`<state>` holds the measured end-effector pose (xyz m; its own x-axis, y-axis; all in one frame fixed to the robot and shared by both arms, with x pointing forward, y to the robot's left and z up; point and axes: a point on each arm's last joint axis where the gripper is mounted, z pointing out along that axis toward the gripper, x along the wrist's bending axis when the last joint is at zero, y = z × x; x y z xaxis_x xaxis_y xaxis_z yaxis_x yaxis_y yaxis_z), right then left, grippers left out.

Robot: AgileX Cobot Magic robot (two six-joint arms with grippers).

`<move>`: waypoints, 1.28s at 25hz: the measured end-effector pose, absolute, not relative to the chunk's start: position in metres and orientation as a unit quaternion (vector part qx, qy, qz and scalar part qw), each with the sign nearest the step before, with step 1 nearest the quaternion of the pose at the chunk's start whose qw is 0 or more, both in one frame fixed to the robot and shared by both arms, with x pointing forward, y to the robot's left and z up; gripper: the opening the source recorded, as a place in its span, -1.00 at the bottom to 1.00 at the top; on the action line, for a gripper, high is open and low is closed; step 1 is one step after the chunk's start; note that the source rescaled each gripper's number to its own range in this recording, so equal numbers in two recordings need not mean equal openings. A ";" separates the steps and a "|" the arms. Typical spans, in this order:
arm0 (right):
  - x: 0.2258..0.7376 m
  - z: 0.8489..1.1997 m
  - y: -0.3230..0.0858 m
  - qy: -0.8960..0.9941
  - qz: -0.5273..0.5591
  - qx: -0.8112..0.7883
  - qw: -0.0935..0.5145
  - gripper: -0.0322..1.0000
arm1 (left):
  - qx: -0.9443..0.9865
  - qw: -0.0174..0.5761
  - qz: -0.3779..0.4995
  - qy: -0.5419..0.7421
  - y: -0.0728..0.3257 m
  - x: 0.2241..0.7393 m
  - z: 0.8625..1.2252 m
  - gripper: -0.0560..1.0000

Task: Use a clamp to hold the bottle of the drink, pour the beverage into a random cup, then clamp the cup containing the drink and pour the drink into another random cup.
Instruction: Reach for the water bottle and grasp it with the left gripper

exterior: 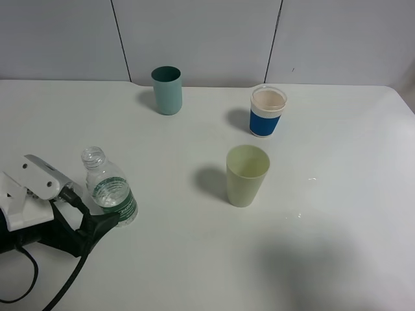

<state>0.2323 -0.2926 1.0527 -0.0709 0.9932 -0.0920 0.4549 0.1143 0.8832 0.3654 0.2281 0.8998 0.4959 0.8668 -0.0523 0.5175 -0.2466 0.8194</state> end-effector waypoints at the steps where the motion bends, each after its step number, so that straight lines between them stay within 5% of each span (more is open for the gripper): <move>1: 0.232 1.053 -0.293 0.641 0.352 0.565 0.382 1.00 | 0.763 0.419 0.214 0.444 0.227 0.365 0.901 1.00; 16: 0.232 1.053 -0.293 0.641 0.352 0.565 0.382 1.00 | 0.738 0.489 0.252 0.391 0.220 0.371 0.916 1.00; 32: 0.232 1.053 -0.293 0.641 0.352 0.565 0.382 1.00 | 0.750 0.483 0.227 0.392 0.212 0.379 0.889 1.00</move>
